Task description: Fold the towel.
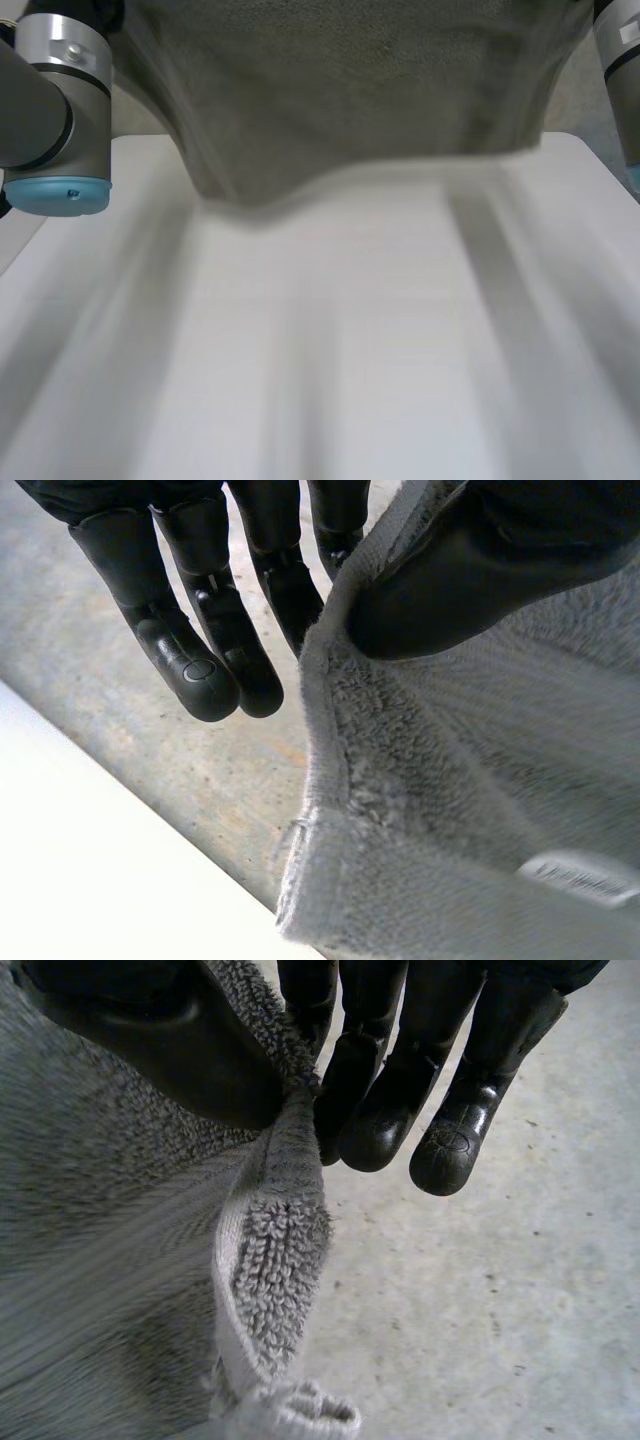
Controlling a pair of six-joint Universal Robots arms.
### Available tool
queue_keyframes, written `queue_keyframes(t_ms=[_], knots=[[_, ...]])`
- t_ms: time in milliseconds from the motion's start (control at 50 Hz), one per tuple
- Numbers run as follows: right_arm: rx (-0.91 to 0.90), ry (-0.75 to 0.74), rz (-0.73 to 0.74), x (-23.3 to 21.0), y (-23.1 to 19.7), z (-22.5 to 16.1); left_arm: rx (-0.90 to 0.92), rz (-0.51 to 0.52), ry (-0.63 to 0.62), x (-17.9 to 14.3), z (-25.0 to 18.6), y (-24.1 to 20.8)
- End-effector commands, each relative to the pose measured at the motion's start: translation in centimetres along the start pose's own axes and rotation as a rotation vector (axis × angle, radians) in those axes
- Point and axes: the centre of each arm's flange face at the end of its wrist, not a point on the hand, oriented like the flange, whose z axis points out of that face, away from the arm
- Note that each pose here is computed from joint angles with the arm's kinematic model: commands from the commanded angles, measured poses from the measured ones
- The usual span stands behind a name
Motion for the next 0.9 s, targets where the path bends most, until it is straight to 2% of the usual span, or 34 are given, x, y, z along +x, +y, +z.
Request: queue_keyframes(t_ms=[20,180,220,280,320,440,580,900], knots=[[-0.245,-0.33,0.084,-5.3,3.4,-4.9,-0.074,-0.051,0.073,1.3,-3.2,2.0],[-0.43,-0.494,0.129,-9.6,7.4,-9.5,-0.171,-0.028,0.221,5.2,-8.8,6.9],[-0.465,-0.523,0.139,-10.5,8.3,-10.5,-0.219,-0.015,0.281,7.3,-11.5,9.6],[-0.525,-0.597,0.164,-12.7,9.8,-12.6,-0.252,-0.005,0.309,8.2,-13.0,11.0],[-0.557,-0.638,0.181,-13.8,10.7,-13.7,-0.3,0.022,0.359,9.5,-15.6,12.9],[-0.646,-0.748,0.228,-16.7,12.8,-17.1,-0.345,0.087,0.423,10.5,-18.8,14.6],[-0.678,-0.76,0.248,-17.2,13.1,-17.9,-0.327,0.129,0.422,10.3,-18.8,14.3],[-0.752,-0.734,0.295,-17.1,13.4,-18.9,-0.318,0.123,0.409,10.2,-18.4,14.2]])
